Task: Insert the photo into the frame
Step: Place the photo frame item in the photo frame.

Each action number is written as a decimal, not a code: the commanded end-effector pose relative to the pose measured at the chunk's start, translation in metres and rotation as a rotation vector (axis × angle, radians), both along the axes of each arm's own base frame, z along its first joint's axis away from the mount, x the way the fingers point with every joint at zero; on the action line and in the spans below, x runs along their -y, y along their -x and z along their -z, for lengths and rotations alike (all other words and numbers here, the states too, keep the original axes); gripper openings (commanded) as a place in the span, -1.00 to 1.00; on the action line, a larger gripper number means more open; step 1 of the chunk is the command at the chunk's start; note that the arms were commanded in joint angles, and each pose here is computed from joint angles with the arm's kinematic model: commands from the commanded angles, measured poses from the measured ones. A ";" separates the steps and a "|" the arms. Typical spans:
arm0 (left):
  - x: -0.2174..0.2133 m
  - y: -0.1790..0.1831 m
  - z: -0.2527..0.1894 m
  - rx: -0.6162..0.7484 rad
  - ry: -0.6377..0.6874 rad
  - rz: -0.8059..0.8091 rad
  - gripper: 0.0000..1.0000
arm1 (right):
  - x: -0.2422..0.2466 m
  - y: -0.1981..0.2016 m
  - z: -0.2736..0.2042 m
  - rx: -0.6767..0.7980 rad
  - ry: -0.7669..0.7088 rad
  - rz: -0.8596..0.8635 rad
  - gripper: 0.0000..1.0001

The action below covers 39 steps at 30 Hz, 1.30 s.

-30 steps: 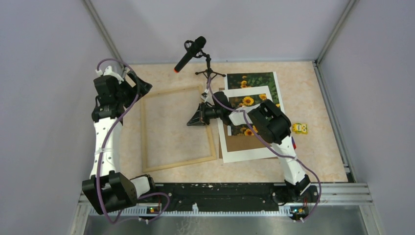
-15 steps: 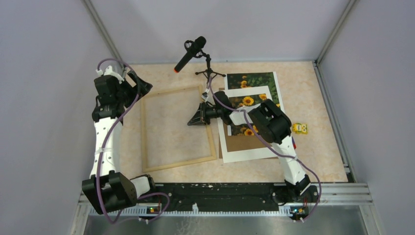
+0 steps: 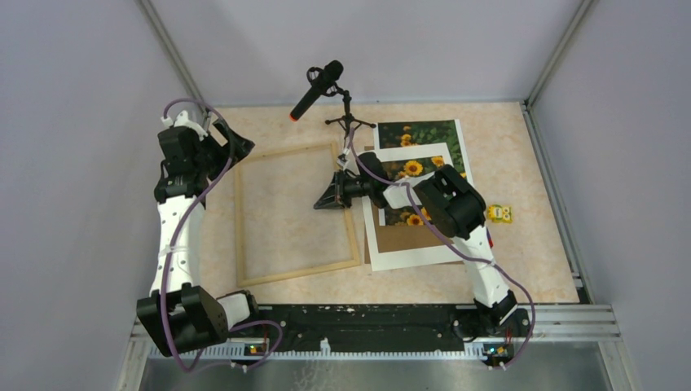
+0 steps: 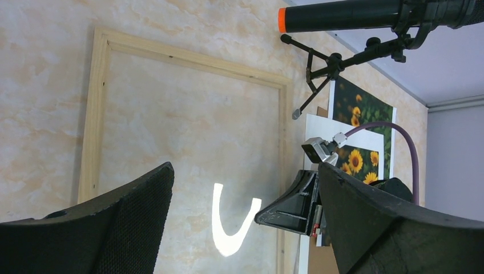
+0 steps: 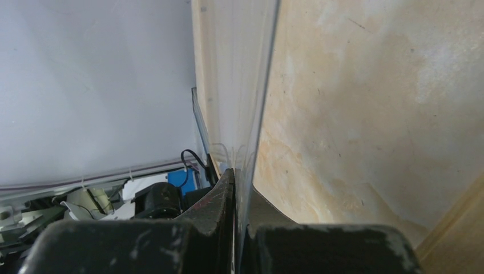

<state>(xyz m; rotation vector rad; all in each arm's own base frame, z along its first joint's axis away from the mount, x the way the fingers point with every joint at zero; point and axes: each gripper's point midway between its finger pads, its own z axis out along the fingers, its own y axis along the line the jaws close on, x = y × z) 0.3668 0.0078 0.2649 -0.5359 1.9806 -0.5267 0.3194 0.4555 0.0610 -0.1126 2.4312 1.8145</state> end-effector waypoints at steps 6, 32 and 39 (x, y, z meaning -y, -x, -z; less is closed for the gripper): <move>0.000 -0.004 -0.011 0.052 -0.023 0.009 0.97 | 0.002 -0.004 -0.018 0.057 -0.044 -0.013 -1.00; 0.001 -0.004 -0.010 0.054 -0.031 0.013 0.97 | -0.005 -0.002 -0.007 0.059 -0.032 -0.118 -1.00; 0.000 -0.003 -0.010 0.055 -0.034 0.012 0.97 | -0.004 -0.001 -0.006 0.065 -0.015 -0.143 -1.00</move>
